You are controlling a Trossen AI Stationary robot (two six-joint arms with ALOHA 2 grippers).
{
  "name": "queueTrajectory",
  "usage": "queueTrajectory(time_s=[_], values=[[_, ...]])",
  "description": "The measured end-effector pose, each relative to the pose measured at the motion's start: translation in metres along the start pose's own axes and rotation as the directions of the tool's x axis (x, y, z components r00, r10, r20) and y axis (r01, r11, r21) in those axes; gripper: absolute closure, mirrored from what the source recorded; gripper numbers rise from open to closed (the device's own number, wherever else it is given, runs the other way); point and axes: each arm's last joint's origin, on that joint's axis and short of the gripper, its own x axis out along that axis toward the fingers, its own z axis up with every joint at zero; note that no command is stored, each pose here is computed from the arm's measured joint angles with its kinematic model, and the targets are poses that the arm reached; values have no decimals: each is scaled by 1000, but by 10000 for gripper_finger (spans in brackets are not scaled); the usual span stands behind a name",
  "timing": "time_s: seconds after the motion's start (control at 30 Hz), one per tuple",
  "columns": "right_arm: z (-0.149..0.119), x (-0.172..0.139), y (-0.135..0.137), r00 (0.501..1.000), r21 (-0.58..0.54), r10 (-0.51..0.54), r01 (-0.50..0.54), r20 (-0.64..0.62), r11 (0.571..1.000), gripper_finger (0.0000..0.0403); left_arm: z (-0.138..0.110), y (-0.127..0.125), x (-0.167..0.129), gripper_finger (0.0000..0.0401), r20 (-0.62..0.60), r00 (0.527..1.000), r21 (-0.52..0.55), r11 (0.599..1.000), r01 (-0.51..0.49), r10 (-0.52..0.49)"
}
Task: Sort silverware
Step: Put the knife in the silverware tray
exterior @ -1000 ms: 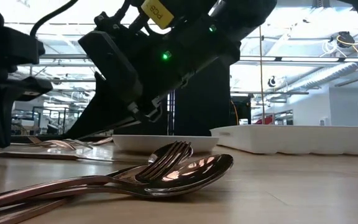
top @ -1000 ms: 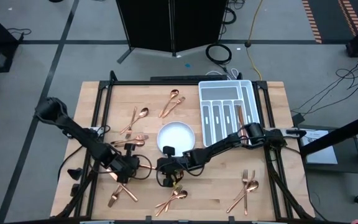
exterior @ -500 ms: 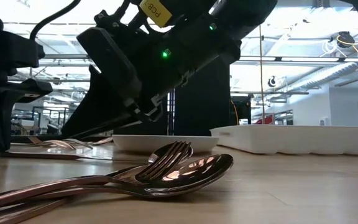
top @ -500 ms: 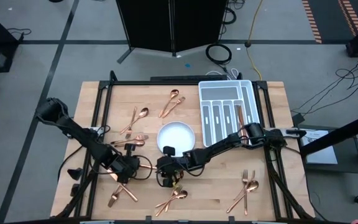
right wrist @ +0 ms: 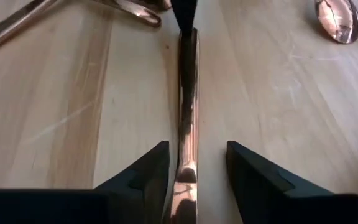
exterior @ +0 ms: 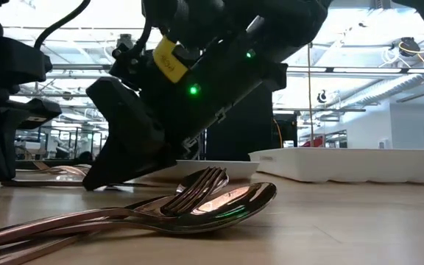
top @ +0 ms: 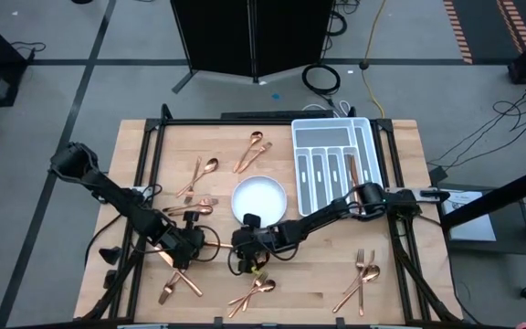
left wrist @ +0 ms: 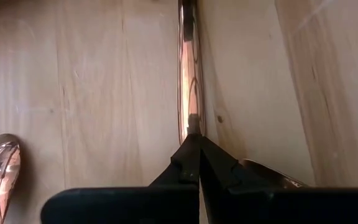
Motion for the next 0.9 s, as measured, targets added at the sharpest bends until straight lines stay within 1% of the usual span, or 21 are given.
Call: queueTrajectory(time_s=[0.13, 0.3, 0.33, 0.43, 0.5, 0.6, 0.7, 0.77, 0.9], values=[[-7, 4, -2, 999, 21, -16, 16, -31, 1000, 291, 0, 0, 0, 401, -3, 1000, 0, 1000, 8, -8], [-12, 5, -4, 997, 23, -18, 20, -79, 1000, 375, -1, 0, 0, 401, -10, 1000, 0, 1000, 18, -18], [-12, 5, -4, 997, 19, -18, 20, -81, 1000, 385, -1, 0, 1, 401, -10, 1000, -1, 1000, 17, -17], [-13, 5, -3, 997, 25, -20, 22, -79, 999, 386, -1, 0, 0, 401, 9, 1000, -19, 1000, -3, 4], [-13, 5, -3, 997, 29, -20, 22, -76, 999, 386, 0, 1, -3, 399, 29, 1000, -8, 1000, -5, 6], [-13, 5, -3, 997, 30, -19, 21, -72, 999, 391, 1, 3, -10, 386, 65, 998, -12, 1000, -17, 18], [-11, 6, -2, 999, 31, -12, 13, -53, 999, 393, 4, 6, -21, 367, 134, 991, -33, 999, -25, 29], [-6, 2, -1, 1000, 22, -3, 4, -30, 1000, 393, 6, 8, -29, 355, 178, 984, -44, 999, -21, 29], [5, -7, -1, 1000, -16, 11, -11, -8, 1000, 395, 10, 12, -48, 340, 276, 961, -41, 999, 11, 1]])
